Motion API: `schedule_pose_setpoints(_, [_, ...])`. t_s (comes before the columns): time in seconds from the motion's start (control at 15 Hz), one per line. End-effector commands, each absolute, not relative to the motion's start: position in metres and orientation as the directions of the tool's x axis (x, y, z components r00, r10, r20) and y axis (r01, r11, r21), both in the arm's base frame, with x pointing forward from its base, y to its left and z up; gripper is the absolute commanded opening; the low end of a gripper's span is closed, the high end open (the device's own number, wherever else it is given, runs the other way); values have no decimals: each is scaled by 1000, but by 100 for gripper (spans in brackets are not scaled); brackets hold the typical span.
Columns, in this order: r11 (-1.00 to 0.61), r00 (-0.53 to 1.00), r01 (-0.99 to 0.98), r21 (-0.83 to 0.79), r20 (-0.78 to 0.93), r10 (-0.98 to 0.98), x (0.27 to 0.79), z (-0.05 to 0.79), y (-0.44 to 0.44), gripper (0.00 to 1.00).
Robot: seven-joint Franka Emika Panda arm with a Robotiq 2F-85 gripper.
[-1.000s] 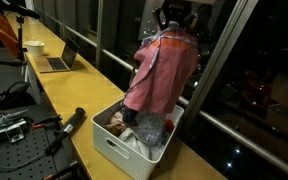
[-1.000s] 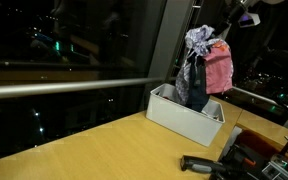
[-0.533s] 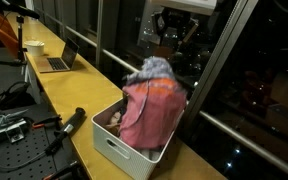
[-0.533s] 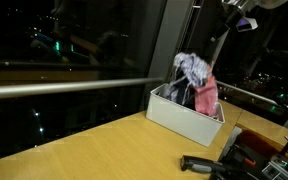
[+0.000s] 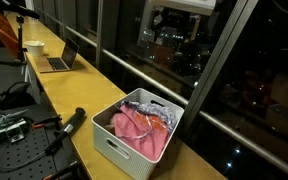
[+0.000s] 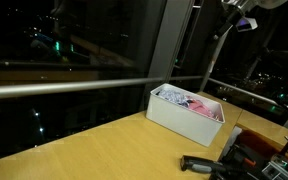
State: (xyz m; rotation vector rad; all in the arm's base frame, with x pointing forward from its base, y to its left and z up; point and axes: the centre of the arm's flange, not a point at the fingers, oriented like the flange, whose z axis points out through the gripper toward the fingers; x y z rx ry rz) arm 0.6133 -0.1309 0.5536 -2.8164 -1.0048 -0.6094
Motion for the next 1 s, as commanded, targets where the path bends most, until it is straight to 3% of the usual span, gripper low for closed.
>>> schedule_pose_setpoints(0.0, [-780, 704, 623, 50, 398, 588, 613, 553, -131, 100])
schedule_pose_setpoints(0.93, [-783, 705, 620, 53, 400, 586, 611, 552, -131, 100])
